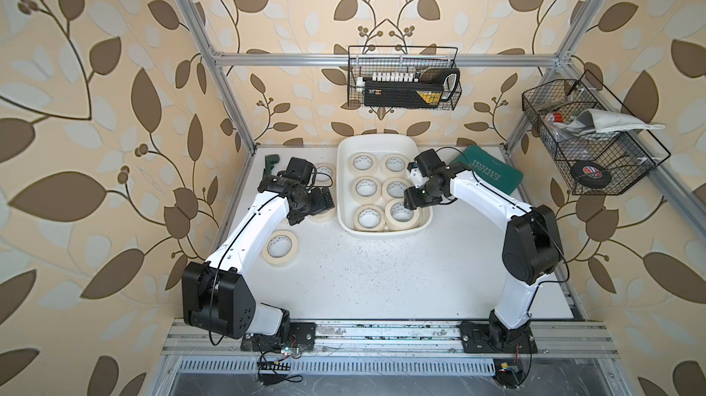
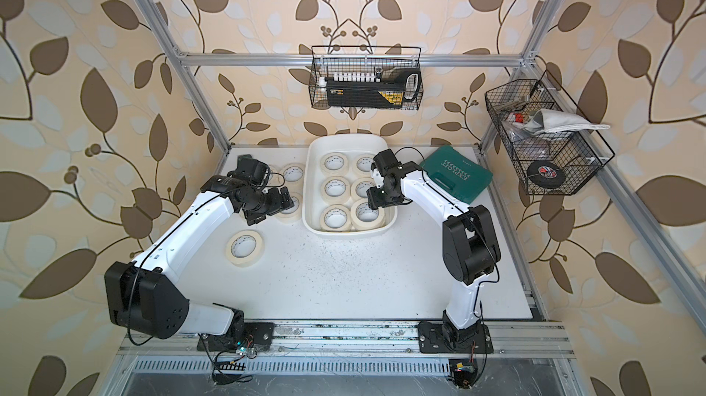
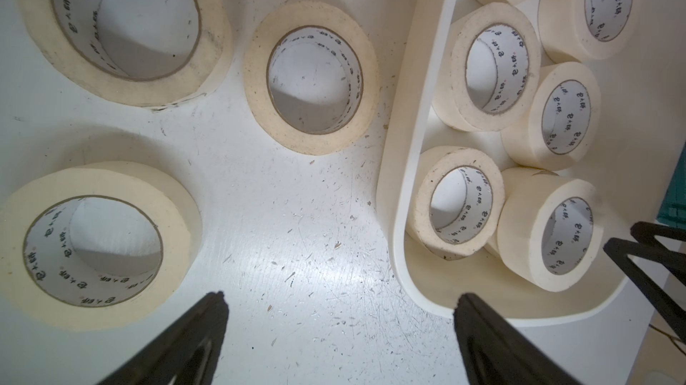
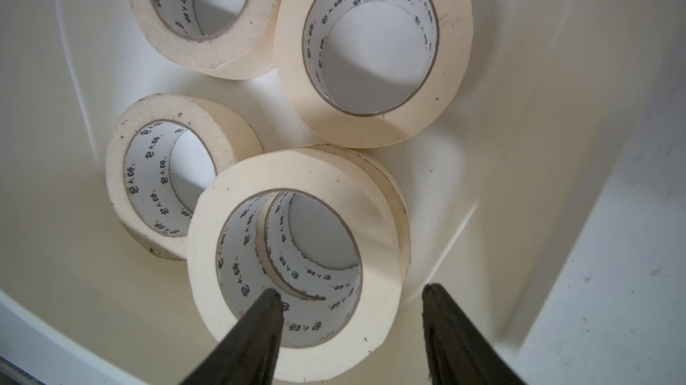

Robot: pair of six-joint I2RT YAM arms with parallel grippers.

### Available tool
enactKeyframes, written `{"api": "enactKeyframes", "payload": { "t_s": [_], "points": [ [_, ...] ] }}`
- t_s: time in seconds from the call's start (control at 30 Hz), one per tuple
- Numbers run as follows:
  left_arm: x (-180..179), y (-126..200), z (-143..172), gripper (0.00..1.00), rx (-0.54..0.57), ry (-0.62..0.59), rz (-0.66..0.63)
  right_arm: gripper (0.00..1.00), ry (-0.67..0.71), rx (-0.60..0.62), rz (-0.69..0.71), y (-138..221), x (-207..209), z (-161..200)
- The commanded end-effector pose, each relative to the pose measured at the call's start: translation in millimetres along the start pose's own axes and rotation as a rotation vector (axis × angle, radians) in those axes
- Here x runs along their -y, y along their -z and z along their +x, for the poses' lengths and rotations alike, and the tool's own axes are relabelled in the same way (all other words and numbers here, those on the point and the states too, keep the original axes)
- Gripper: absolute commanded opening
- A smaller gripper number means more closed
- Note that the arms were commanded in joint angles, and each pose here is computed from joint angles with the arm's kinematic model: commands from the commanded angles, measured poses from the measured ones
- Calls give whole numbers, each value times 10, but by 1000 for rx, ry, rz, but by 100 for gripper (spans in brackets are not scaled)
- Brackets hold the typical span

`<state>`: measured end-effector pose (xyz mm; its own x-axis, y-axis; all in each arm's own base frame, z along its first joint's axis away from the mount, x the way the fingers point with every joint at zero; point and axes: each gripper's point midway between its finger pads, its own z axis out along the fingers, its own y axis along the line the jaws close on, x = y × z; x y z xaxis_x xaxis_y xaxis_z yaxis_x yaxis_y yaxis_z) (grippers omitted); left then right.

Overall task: Take out the art tape in the storage box
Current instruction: Pick up the art tape from the storage box.

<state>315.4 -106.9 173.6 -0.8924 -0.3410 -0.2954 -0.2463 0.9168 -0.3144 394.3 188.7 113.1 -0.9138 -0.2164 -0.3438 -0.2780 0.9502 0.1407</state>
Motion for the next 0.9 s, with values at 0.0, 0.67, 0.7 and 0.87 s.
{"api": "enactKeyframes", "payload": {
  "t_s": [0.0, 0.67, 0.7, 0.87],
  "points": [
    [106, 42, -22, 99, 7, -5, 34, 58, 3, -44, 11, -171, 29, 91],
    [211, 150, 10, 99, 11, -14, 76, 13, -2, -22, 2, -41, -6, 32],
    [224, 161, 8, 99, 13, -18, 79, 10, -4, -12, -4, 3, -19, 13],
    [333, 256, -7, 99, 40, -54, 103, 0, -17, 49, -10, 274, -59, -90]
  ]
}}
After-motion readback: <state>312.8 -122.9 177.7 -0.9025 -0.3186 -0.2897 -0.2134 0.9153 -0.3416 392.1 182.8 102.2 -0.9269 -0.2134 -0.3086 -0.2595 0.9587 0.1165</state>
